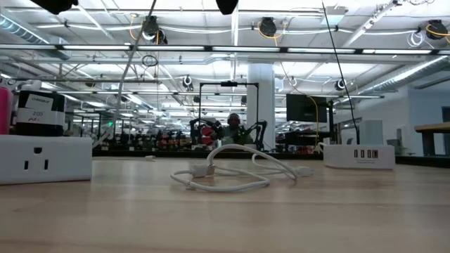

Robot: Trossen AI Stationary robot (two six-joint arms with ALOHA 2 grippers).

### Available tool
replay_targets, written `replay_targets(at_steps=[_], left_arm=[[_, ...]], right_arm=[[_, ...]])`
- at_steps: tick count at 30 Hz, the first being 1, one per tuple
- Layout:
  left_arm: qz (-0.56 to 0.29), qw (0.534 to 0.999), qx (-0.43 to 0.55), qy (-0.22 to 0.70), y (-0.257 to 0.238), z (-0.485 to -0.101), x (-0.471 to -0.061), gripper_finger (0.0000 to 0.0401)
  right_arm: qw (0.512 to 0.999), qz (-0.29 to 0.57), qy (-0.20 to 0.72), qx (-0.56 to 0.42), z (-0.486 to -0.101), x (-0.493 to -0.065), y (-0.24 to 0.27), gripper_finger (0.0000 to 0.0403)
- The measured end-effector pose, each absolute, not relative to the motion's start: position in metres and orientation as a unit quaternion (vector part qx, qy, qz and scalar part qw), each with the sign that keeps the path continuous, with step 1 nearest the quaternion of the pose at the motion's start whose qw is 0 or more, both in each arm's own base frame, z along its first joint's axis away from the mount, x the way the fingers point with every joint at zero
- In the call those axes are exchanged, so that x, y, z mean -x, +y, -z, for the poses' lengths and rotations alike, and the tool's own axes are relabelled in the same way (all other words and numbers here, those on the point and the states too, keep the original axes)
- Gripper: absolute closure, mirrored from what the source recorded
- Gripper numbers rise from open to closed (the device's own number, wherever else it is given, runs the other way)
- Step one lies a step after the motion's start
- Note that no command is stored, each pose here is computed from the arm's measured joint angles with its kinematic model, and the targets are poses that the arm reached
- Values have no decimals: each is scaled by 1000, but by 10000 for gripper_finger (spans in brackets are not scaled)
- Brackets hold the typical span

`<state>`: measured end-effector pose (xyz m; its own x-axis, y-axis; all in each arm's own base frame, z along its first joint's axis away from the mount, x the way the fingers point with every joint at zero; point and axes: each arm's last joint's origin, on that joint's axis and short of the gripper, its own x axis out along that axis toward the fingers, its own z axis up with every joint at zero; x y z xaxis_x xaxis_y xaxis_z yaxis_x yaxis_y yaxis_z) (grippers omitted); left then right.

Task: Insert USB
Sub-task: Insert the top right white cable charger into the black adapter charger

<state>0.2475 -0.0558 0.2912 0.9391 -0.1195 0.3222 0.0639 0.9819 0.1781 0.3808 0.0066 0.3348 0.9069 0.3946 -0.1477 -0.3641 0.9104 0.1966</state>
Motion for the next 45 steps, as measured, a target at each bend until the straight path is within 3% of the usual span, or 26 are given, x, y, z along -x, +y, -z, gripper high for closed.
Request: replay_targets(at_steps=[7,15,26,33,45], left_arm=[[-47,986,-98,-129,-57,-286,-247,397],[-134,981,-93,-107,-60,-287,-243,399],[-193,974,-80,-93,-60,-286,-241,399],[-198,973,-85,-79,-60,-283,-242,399],[-202,973,-85,-77,-59,-283,-242,399]], right_arm=[[977,-165,121,-67,-335,-373,-7,396],[975,-33,218,-28,-330,-352,-24,341],[983,109,148,15,-317,-381,28,259],[977,191,88,26,-318,-387,54,258],[977,205,61,6,-296,-407,56,301]])
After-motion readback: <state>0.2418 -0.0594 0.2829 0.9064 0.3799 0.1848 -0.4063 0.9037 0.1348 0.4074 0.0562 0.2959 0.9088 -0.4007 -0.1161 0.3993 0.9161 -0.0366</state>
